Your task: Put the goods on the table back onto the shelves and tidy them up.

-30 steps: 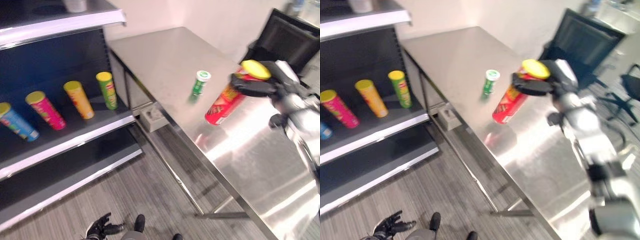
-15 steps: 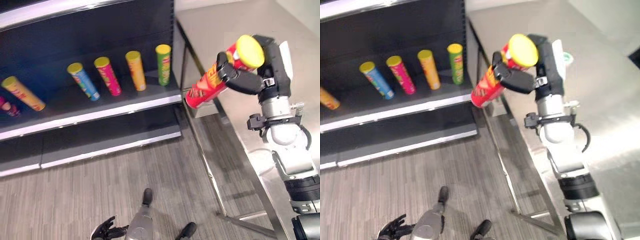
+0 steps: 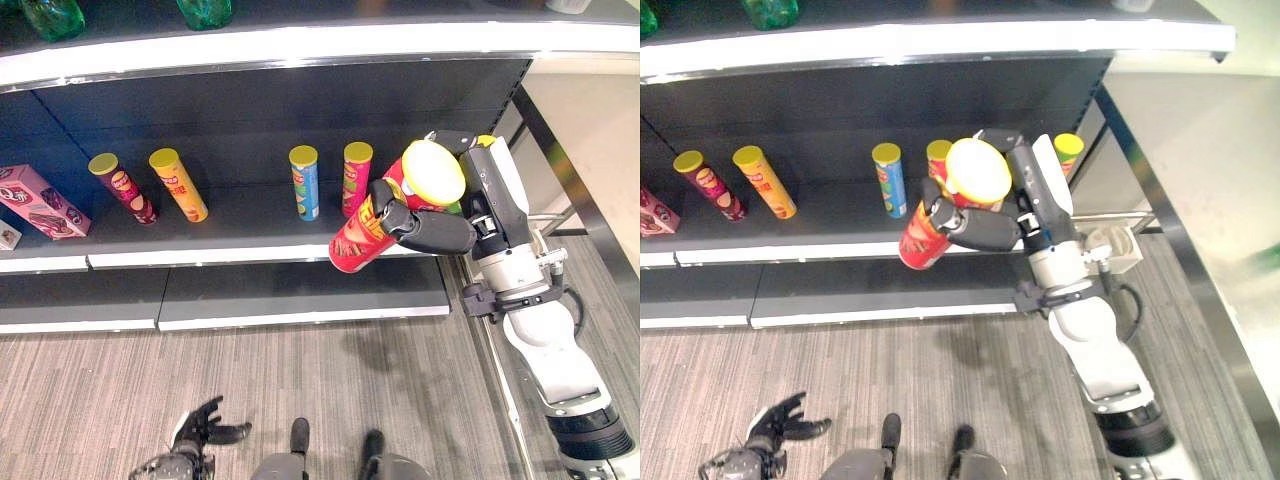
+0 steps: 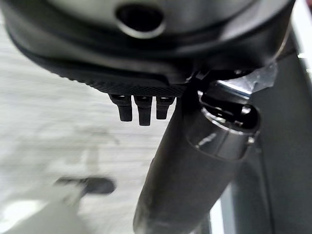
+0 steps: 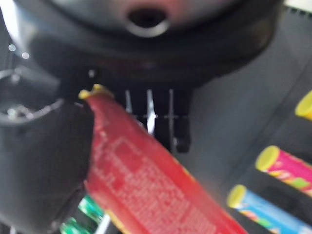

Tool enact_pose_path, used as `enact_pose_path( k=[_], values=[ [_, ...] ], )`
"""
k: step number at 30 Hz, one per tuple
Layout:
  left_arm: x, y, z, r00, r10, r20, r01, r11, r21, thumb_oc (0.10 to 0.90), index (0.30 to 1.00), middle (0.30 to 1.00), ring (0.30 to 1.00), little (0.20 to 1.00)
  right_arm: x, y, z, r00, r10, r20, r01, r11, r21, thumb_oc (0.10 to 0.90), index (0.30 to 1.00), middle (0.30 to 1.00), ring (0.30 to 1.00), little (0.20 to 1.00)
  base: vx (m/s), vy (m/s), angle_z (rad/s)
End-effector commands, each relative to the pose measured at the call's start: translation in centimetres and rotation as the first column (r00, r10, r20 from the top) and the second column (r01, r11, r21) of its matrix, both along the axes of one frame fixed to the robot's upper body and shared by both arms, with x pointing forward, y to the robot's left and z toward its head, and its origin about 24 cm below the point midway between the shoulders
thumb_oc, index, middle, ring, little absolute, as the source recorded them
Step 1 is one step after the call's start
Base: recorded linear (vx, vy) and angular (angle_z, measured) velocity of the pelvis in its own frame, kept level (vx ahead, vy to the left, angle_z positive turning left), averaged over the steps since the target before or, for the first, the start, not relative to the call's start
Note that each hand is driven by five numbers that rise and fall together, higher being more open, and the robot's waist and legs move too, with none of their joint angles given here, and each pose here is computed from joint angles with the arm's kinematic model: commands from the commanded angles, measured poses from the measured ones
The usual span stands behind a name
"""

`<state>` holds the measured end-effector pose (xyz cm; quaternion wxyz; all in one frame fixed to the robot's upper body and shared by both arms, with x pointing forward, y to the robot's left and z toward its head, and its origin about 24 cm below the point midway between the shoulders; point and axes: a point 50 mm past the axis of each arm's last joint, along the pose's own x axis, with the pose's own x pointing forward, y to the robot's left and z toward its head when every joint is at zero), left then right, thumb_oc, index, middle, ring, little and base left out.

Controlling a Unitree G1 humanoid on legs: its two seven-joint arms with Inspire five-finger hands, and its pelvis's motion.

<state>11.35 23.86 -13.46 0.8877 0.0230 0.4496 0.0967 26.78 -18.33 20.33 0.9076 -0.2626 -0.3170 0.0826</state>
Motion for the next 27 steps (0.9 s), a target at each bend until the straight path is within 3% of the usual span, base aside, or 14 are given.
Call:
enact_pose_path(
  k=[1,6,12,23,27],
  values=[
    [1.7,0.3,1.0,0.995,-0.044,0.086,0.043,0.999,0.01,0.8,0.9,0.9,0.9,0.9,-1.7,2.0,6.1,0.94,0.138,0.311,-0.144,0.99,-0.003,0.4,0.3,0.3,0.3,0.3,0.01,-0.052,0.53],
    [2.6,-0.9,1.4,0.991,-0.057,0.125,0.06,0.998,-0.025,0.8,0.9,0.9,0.9,0.9,-1.0,1.8,5.5,0.956,0.108,0.274,-0.095,0.994,-0.059,0.4,0.3,0.3,0.3,0.3,-0.03,0.086,0.47],
    [1.1,-0.2,0.7,0.995,-0.078,0.056,0.077,0.997,0.025,0.8,0.9,0.9,0.9,0.9,0.2,2.3,4.3,0.973,0.08,0.215,-0.063,0.994,-0.084,0.4,0.3,0.3,0.3,0.3,0.16,0.244,0.23],
    [0.0,1.4,0.5,0.999,-0.031,0.01,0.03,0.997,0.072,0.8,0.9,0.9,0.9,0.9,1.2,4.4,5.4,0.96,0.07,0.27,-0.03,0.988,-0.15,0.4,0.3,0.3,0.3,0.3,0.07,0.283,-0.13],
    [1.4,1.8,1.2,0.997,-0.038,0.063,0.032,0.996,0.083,0.8,0.9,0.9,0.9,0.9,2.2,5.5,6.6,0.948,0.072,0.309,-0.016,0.984,-0.178,0.4,0.3,0.3,0.3,0.3,-0.01,0.062,-0.15]
  ],
)
